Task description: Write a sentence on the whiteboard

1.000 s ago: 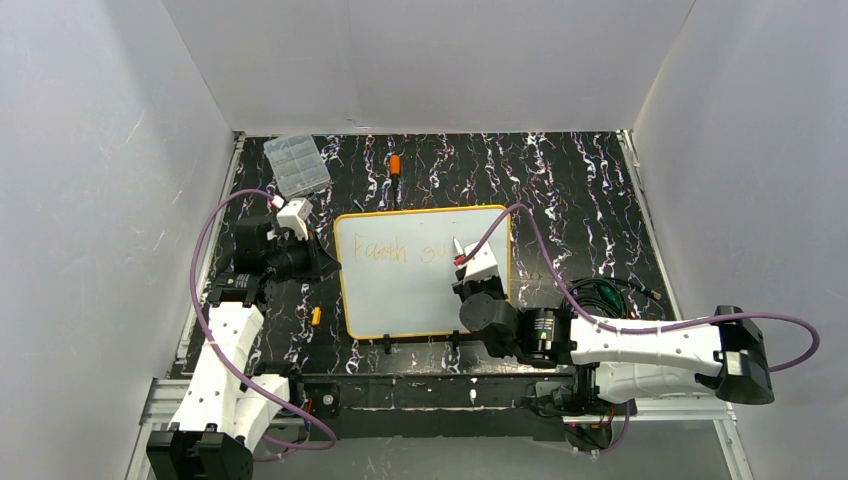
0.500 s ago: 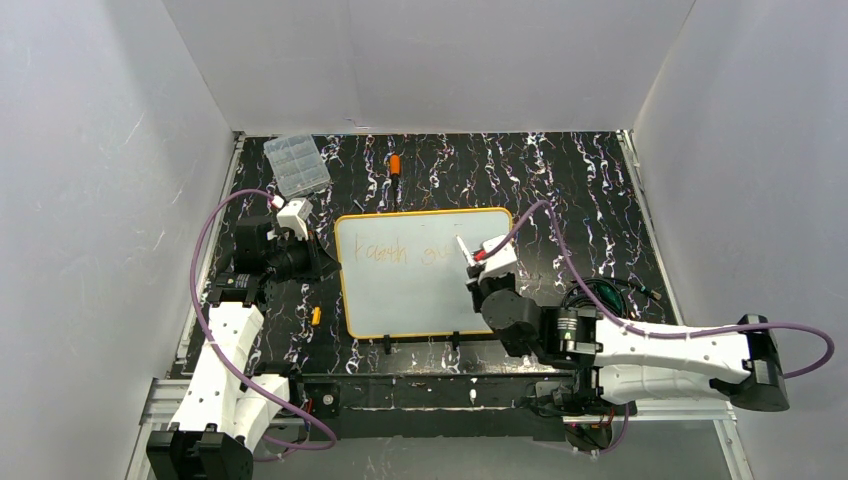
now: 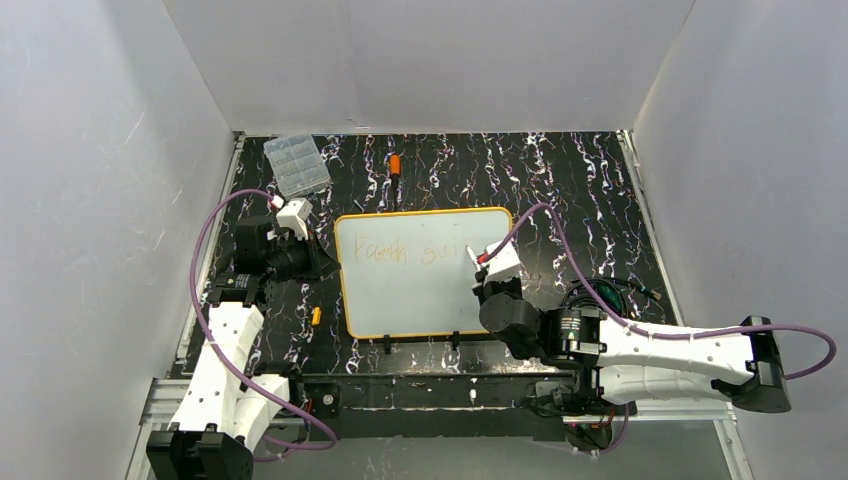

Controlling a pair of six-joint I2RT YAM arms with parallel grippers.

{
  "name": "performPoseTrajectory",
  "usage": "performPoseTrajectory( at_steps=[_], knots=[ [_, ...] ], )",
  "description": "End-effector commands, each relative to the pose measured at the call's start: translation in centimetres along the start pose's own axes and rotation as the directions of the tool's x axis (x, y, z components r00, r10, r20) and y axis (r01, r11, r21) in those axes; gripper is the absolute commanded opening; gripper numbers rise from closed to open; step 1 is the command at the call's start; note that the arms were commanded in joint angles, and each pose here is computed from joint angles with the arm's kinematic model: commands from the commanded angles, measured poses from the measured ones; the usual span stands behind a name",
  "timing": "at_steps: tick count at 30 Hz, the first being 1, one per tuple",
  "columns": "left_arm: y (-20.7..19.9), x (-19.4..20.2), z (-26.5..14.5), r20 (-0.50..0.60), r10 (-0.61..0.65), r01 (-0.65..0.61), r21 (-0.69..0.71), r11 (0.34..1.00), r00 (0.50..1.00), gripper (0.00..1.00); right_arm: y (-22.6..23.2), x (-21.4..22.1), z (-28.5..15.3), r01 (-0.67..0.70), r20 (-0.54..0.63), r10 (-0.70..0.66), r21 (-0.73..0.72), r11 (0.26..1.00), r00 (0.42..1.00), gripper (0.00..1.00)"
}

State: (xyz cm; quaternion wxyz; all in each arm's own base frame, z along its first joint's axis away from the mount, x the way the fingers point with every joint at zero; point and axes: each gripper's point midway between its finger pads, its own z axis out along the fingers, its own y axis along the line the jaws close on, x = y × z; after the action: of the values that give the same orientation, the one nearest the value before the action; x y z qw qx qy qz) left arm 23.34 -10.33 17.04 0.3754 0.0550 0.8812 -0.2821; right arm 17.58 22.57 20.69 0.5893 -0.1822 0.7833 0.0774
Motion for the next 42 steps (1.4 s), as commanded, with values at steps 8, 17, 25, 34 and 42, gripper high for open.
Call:
performPoseTrajectory(
  at_steps=[8, 17, 25, 34, 42],
  knots=[
    [-0.3, -0.4, -0.4, 0.01, 0.009, -0.009, 0.002, 1.0, 1.0, 0.07, -0.2, -0.9, 0.5, -0.013, 0.04, 0.011, 0.057, 0.998, 0.999, 0.01],
    [-0.3, -0.4, -0.4, 0.01, 0.008, -0.008, 0.002, 1.0, 1.0, 0.07, 0.3, -1.5, 0.8, 0.008, 0.056, -0.011, 0.051, 0.999, 0.998, 0.01],
    [-0.3, -0.4, -0.4, 0.011, 0.009, -0.009, -0.002, 1.0, 1.0, 0.07, 0.8, 0.1, 0.9, 0.03, 0.003, -0.03, 0.023, 0.999, 1.0, 0.01],
    [-0.2, -0.5, -0.4, 0.013, 0.01, -0.01, -0.003, 1.0, 1.0, 0.07, 0.5, 1.6, 0.2, -0.001, -0.047, 0.002, 0.007, 1.0, 0.999, 0.01],
    [-0.2, -0.4, -0.4, 0.009, 0.008, -0.008, -0.002, 1.0, 1.0, 0.07, -0.6, 1.3, 0.0, 0.005, -0.04, -0.003, 0.06, 0.998, 0.999, 0.01]
  ],
)
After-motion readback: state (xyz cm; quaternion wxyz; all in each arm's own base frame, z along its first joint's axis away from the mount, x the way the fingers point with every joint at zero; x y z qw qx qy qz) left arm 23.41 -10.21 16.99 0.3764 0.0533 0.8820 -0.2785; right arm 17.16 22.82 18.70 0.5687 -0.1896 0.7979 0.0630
